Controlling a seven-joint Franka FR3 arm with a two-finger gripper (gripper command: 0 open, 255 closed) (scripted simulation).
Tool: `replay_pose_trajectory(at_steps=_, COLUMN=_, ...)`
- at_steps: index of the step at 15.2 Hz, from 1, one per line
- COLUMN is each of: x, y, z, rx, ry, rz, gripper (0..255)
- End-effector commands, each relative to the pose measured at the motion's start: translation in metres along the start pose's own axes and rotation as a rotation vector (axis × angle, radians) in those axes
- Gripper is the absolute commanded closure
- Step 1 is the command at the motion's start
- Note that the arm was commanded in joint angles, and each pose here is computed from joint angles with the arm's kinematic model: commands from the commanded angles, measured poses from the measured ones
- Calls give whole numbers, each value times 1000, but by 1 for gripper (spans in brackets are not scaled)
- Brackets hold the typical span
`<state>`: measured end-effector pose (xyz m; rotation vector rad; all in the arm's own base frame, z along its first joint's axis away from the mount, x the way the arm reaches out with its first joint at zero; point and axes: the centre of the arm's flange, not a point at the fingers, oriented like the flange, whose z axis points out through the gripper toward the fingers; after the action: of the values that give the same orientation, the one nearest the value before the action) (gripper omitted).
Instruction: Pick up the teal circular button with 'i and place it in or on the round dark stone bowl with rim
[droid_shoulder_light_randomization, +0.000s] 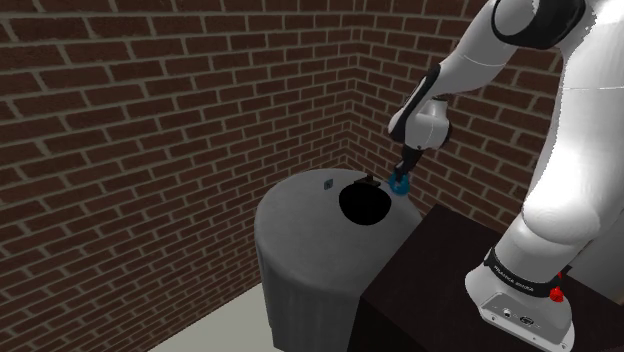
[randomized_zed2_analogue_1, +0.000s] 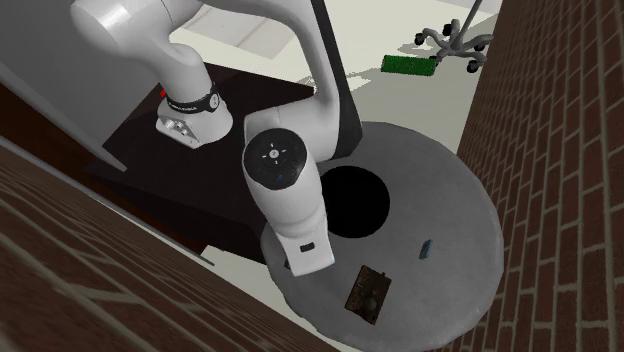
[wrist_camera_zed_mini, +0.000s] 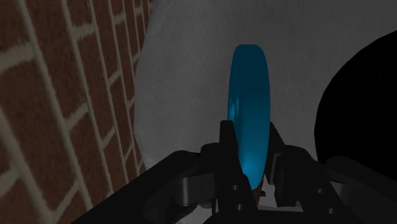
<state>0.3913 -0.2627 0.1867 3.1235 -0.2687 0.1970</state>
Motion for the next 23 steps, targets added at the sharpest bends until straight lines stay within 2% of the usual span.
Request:
replay_pose_trajectory(at_steps=1, x=0, y=-1, z=-11, rx=0, ry=0, rz=0, gripper=255)
replay_pose_trajectory(at_steps=20, x=12, y=-2, z=-108, rx=0, ry=0, rz=0, gripper=255)
replay_pose_trajectory(at_steps=23, x=18, y=-40, z=-115, rx=0, ry=0, rz=0, gripper=255)
